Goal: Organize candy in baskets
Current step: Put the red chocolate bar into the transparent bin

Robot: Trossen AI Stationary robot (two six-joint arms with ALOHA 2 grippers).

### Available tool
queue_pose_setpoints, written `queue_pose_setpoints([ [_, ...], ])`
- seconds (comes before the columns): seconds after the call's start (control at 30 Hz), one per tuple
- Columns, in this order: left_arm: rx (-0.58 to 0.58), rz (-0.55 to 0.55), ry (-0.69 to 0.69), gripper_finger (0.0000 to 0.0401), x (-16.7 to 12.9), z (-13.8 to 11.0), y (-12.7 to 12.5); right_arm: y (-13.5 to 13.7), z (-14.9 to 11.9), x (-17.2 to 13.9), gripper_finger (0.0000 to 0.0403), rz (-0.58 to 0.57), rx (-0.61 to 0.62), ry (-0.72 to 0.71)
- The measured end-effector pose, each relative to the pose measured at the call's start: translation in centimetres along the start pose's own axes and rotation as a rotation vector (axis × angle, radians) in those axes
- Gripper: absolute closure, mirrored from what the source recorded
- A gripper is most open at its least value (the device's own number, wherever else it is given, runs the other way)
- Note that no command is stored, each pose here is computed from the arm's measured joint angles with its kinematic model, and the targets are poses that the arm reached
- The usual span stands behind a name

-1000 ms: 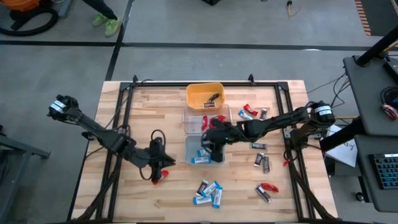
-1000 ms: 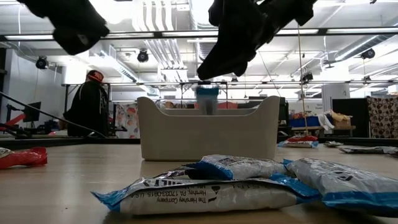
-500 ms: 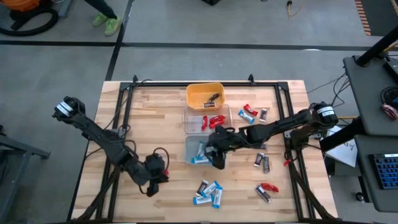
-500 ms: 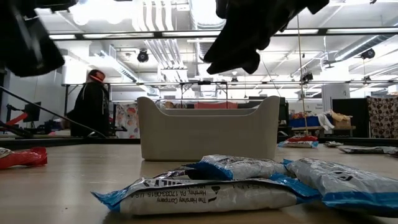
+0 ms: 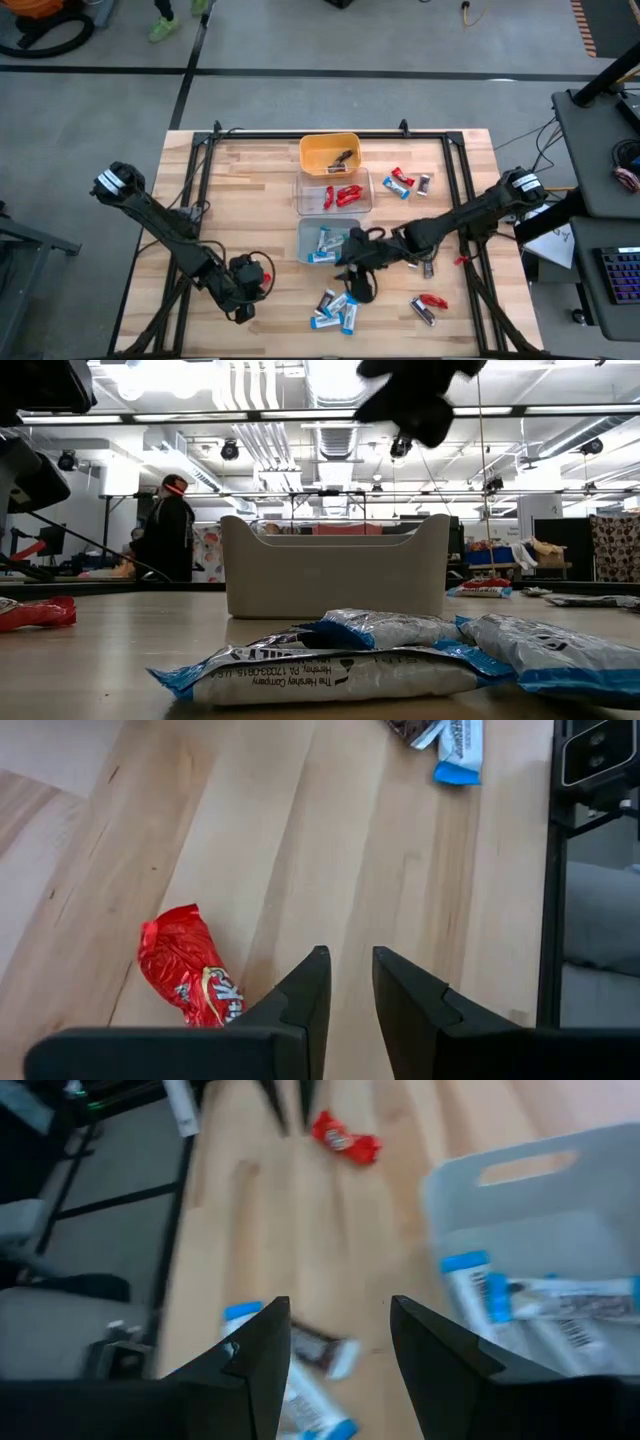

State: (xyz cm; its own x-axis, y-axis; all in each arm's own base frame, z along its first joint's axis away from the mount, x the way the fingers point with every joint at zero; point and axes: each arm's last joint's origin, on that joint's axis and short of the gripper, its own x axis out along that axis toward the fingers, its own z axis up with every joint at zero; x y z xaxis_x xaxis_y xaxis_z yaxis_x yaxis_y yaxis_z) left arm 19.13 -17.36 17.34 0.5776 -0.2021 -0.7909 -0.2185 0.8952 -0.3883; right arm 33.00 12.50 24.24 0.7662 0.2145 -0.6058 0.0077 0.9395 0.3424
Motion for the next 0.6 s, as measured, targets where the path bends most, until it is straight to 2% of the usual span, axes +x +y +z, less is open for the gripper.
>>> queue_pose_setpoints([
  [0.3, 0.007, 0.024, 0.022, 0.0319, 0.0, -0.2, 0.3, 3.1, -0.4, -1.4, 0.0239, -0.002, 0.079, 0.114],
  [0.47, 0.013, 0.059, 0.042, 0.0304, 0.0, -0.4, 0.6, 2.4, -1.3, -1.7, 0.0239, -0.092, 0.161, 0.223],
  [0.6, 0.014, 0.062, 0.043, 0.0292, 0.0, -0.4, 0.6, 1.6, -2.1, -2.1, 0.0239, -0.177, 0.176, 0.320],
])
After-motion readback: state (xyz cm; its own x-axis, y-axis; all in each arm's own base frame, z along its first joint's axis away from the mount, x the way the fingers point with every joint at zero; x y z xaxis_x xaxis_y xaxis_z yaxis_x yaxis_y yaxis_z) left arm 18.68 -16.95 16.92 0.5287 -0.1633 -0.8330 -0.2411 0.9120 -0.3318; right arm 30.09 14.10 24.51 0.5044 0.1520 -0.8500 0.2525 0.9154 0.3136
